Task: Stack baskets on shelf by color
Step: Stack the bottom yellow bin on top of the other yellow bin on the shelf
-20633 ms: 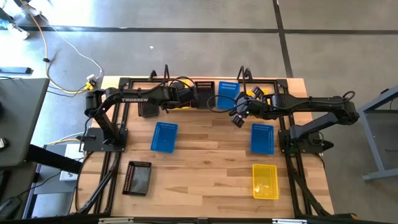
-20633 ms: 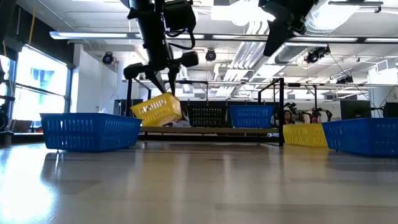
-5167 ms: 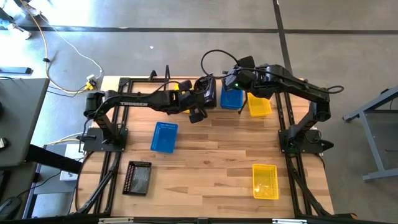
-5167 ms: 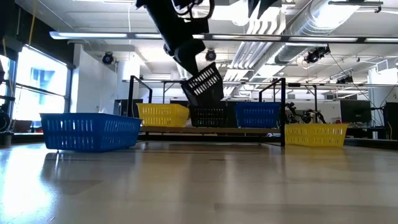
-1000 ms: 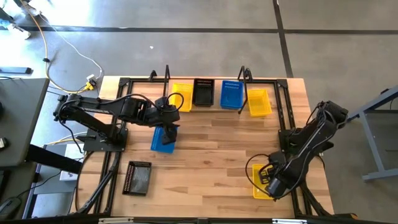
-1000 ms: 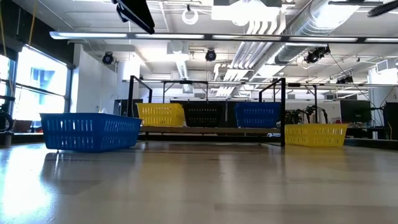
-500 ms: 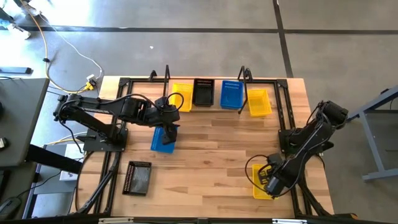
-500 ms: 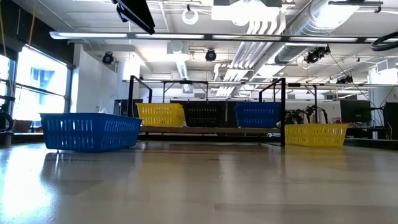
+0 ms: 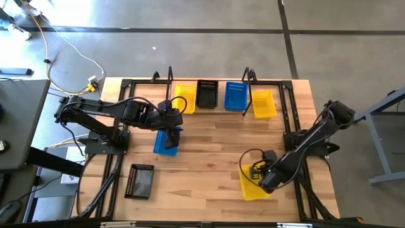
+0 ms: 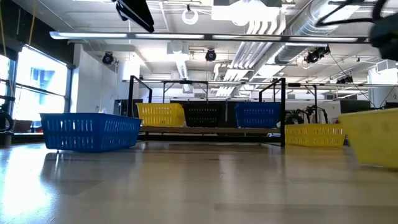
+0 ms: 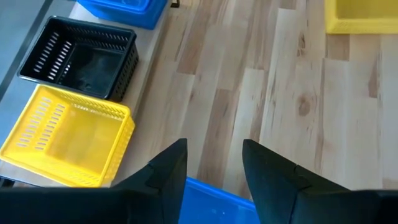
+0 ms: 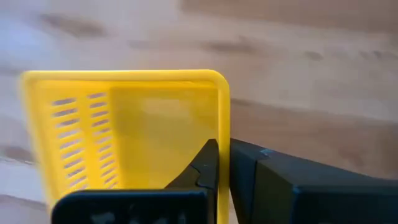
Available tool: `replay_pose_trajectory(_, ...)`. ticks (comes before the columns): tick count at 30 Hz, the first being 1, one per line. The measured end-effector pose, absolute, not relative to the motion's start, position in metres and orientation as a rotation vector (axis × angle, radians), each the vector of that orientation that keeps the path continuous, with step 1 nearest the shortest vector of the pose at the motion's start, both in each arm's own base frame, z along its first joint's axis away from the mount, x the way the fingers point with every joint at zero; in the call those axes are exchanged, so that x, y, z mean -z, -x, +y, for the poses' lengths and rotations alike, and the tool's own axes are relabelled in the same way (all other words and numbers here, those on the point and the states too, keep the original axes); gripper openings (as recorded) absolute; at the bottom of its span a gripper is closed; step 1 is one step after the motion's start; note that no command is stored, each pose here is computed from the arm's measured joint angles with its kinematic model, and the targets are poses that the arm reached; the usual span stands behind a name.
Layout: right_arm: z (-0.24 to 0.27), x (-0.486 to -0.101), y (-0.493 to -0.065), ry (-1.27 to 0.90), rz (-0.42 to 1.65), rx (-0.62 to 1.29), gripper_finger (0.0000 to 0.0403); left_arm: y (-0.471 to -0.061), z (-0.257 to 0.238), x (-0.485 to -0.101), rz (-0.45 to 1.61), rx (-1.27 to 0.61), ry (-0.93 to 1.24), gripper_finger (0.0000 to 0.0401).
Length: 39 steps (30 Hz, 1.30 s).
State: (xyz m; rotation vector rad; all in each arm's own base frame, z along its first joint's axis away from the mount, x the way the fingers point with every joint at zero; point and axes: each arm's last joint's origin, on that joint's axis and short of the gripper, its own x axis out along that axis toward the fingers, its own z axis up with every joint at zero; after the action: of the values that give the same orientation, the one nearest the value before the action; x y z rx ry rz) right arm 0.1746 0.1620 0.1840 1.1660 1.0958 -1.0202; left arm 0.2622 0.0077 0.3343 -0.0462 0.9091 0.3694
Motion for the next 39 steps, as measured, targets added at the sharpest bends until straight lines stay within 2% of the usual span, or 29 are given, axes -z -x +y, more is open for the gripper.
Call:
replay_pose_trajectory(9,0.140,-0.231,-0.218,-1.121,0.831,0.966,0.0002,-0.262,-0.004,-0.334,0.912,-0.316,-0.005,0.0144)
replay_pose_trajectory(18,0.088,-0.271,-0.257,-1.035,0.578,1.017,0.0001,-0.266,-0.012,-0.338,0.859,-0.287,-0.045,0.0144)
replay_pose_trajectory(30,0.030,-0.304,-0.282,-0.986,0.395,1.086,0.0000,-0.271,-0.022,-0.343,0.798,-0.260,-0.245,0.0144)
replay_pose_trajectory(39,0.005,-0.313,-0.298,-0.971,0.277,1.035,0.0000,-0.293,-0.026,-0.329,0.815,-0.205,-0.434,0.0144)
